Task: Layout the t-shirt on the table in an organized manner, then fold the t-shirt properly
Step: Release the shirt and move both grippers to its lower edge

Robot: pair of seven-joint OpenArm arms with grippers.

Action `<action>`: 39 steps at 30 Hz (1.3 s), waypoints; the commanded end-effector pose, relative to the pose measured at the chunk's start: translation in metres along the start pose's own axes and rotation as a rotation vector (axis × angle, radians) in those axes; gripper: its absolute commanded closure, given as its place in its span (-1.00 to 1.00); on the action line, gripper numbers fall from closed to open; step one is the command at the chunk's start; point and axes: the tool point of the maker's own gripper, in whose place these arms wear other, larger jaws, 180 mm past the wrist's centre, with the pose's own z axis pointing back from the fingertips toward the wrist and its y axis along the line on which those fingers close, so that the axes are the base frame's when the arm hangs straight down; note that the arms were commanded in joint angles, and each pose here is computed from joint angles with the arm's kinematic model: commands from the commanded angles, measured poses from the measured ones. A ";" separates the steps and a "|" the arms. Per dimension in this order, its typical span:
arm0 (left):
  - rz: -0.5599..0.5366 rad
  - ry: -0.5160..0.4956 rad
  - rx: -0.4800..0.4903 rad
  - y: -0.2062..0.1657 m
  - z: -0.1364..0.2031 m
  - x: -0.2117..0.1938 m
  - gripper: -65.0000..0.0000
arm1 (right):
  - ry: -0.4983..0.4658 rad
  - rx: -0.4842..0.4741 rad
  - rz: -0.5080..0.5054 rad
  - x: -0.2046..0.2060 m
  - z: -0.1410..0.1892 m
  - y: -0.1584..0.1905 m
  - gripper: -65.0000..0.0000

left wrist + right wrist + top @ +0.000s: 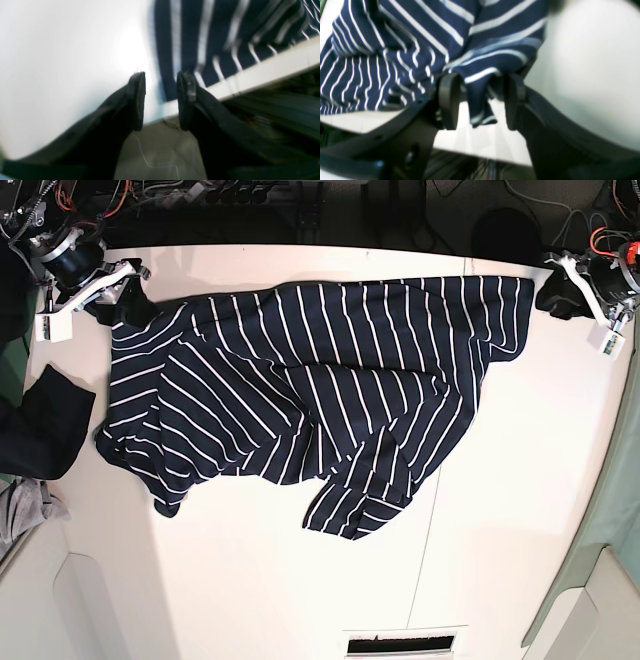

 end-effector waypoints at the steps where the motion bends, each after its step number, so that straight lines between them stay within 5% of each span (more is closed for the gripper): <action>1: -0.025 -0.055 0.003 0.007 0.010 0.019 0.27 | -0.071 0.017 0.025 0.022 0.002 0.002 0.14; 9: 0.024 -0.360 0.006 0.015 0.025 0.087 0.27 | -0.290 0.019 0.136 0.117 -0.016 0.009 0.14; 15: -0.017 -0.396 0.043 0.008 -0.001 0.127 0.27 | -0.390 0.029 0.147 0.179 -0.045 0.014 0.14; 20: -0.080 -0.380 0.075 0.001 -0.036 0.156 0.27 | -0.379 0.022 0.110 0.205 -0.090 0.005 0.14; 30: -0.037 -0.286 -0.088 -0.027 -0.122 0.172 0.27 | -0.246 0.068 -0.067 0.185 -0.164 -0.005 0.14; 39: 0.050 -0.279 -0.150 -0.058 -0.155 0.179 0.32 | -0.124 0.114 -0.004 0.141 -0.181 0.018 0.14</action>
